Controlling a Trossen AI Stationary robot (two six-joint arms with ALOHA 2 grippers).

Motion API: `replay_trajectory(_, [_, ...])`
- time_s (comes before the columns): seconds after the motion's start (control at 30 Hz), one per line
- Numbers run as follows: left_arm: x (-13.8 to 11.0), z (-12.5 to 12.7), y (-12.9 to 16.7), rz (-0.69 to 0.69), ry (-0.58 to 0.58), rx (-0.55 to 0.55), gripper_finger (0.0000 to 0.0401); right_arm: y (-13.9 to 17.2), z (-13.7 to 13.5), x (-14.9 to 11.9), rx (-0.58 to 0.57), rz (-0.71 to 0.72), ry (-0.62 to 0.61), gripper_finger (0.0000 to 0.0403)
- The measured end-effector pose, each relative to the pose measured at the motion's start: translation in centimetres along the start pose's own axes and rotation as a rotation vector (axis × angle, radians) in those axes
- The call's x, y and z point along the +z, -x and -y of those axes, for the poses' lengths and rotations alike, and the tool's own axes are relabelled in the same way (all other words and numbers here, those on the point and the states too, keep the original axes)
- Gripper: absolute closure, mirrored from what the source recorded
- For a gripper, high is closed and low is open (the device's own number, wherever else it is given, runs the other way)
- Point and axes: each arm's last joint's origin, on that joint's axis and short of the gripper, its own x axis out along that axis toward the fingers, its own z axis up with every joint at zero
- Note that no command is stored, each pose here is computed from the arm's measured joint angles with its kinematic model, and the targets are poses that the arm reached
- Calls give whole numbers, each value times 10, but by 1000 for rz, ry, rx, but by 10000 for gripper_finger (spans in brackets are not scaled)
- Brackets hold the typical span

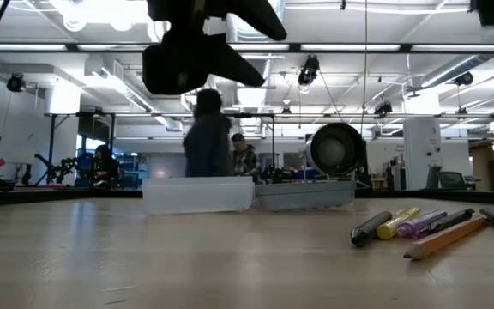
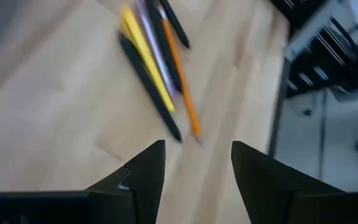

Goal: Pick & place school supplies into a supply box
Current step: Put the black pen into the black supply box

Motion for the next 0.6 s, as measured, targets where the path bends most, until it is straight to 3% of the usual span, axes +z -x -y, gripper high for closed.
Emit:
replay_trajectory(0.23, [-2,-4,-2,21,11,33,232,-43,22,13,24,-84,-258,335])
replay_trajectory(0.5, [-2,-3,-2,20,-21,33,232,-60,16,37,37,-39,-358,318])
replay_trajectory(0.6, [-2,-3,-2,20,-56,32,232,-70,11,40,65,-81,-396,311])
